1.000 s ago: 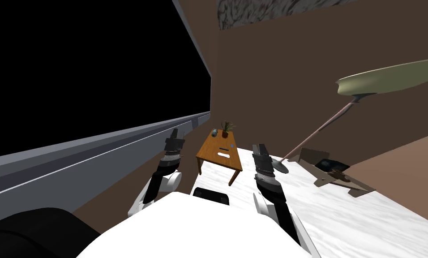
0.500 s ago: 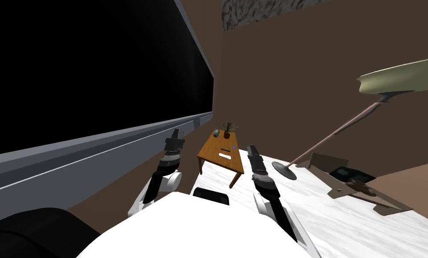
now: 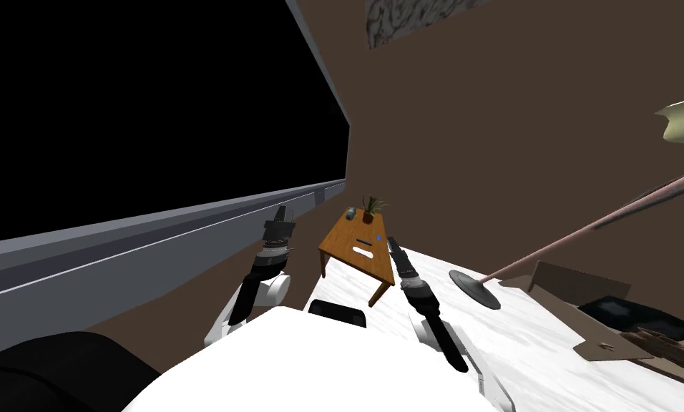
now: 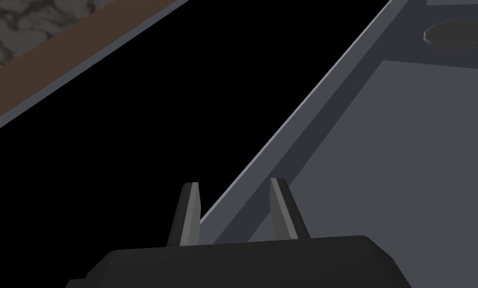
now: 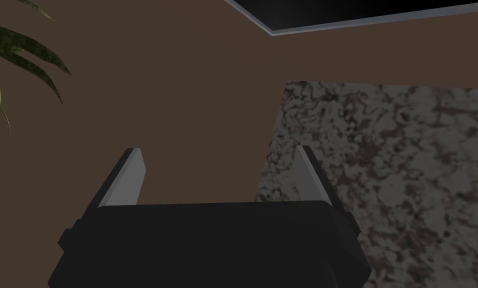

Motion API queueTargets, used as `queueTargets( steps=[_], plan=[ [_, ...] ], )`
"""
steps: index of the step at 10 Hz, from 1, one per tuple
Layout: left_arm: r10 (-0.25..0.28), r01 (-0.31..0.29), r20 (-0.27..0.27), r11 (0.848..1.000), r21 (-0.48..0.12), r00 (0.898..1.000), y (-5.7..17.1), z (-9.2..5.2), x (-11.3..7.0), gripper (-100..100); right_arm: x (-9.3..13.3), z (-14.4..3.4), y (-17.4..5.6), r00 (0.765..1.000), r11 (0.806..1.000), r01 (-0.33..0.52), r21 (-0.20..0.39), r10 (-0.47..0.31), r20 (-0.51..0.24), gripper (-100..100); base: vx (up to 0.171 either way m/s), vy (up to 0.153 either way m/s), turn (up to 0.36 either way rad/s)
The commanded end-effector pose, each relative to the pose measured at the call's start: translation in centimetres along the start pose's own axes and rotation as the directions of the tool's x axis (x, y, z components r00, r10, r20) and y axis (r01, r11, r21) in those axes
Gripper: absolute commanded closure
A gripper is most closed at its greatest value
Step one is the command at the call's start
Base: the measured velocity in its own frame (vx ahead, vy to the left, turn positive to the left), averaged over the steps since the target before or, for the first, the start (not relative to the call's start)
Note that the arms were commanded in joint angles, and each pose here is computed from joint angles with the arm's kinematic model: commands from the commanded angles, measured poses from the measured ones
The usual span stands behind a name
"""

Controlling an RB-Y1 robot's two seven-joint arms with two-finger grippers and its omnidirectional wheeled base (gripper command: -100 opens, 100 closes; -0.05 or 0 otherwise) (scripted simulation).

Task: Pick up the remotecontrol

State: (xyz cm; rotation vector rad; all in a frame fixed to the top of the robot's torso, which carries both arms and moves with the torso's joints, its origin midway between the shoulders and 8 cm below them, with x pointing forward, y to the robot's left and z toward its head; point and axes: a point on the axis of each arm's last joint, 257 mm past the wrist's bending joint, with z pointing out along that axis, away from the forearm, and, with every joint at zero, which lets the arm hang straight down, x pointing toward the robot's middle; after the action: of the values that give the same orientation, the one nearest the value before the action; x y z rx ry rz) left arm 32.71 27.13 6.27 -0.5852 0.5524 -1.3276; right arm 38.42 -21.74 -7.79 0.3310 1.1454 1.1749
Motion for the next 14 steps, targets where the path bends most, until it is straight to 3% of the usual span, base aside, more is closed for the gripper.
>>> queueTargets(
  steps=[1, 2, 4, 5, 7, 8, 9, 11, 13, 14],
  plan=[
    [0.0, 0.0, 0.0, 1.0, 0.0, 1.0, 0.0, 0.0, 0.0, 0, 2.3, -0.6, -1.9, 0.996, 0.999, 0.013, 0.032, -0.01, -0.086, -100, 0.027, -0.047, 0.346],
    [0.0, 0.0, 0.0, 1.0, 0.0, 1.0, 0.0, 0.0, 0.0, 0, 2.4, -0.8, -2.5, 0.996, 0.999, 0.012, 0.045, -0.008, -0.088, -100, 0.02, -0.048, 0.125],
    [0.0, 0.0, 0.0, 1.0, 0.0, 1.0, 0.0, 0.0, 0.0, 0, 4.8, -1.9, -5.1, 0.981, 0.996, 0.035, 0.087, -0.018, -0.195, -100, 0.005, -0.047, 0.292],
    [0.0, 0.0, 0.0, 1.0, 0.0, 1.0, 0.0, 0.0, 0.0, 0, 4.9, -2.5, -6.2, 0.978, 0.993, 0.042, 0.109, -0.019, -0.207, -100, 0.002, -0.044, 0.134],
    [0.0, 0.0, 0.0, 1.0, 0.0, 1.0, 0.0, 0.0, 0.0, 0, 7.3, -4.3, -8.9, 0.949, 0.985, 0.073, 0.153, -0.022, -0.315, -100, -0.002, -0.037, 0.357],
    [0.0, 0.0, 0.0, 1.0, 0.0, 1.0, 0.0, 0.0, 0.0, 0, 7.3, -5.0, -9.9, 0.945, 0.981, 0.084, 0.173, -0.023, -0.327, -100, -0.007, -0.045, 0.159],
    [0.0, 0.0, 0.0, 1.0, 0.0, 1.0, 0.0, 0.0, 0.0, 0, 8.3, -6.2, -11.3, 0.922, 0.975, 0.108, 0.192, -0.026, -0.385, -100, -0.008, -0.03, 0.298],
    [0.0, 0.0, 0.0, 1.0, 0.0, 1.0, 0.0, 0.0, 0.0, 0, 8.4, -6.9, -12.3, 0.921, 0.97, 0.112, 0.216, -0.019, -0.389, -100, -0.004, -0.017, 0.072],
    [0.0, 0.0, 0.0, 1.0, 0.0, 1.0, 0.0, 0.0, 0.0, 0, 10.5, -10.2, -15.2, 0.867, 0.951, 0.163, 0.262, -0.012, -0.497, -100, -0.014, -0.017, 0.408],
    [0.0, 0.0, 0.0, 1.0, 0.0, 1.0, 0.0, 0.0, 0.0, 0, 10.2, -10.8, -16.0, 0.861, 0.945, 0.177, 0.274, -0.014, -0.509, -100, -0.013, -0.033, 0.244]
  ],
)
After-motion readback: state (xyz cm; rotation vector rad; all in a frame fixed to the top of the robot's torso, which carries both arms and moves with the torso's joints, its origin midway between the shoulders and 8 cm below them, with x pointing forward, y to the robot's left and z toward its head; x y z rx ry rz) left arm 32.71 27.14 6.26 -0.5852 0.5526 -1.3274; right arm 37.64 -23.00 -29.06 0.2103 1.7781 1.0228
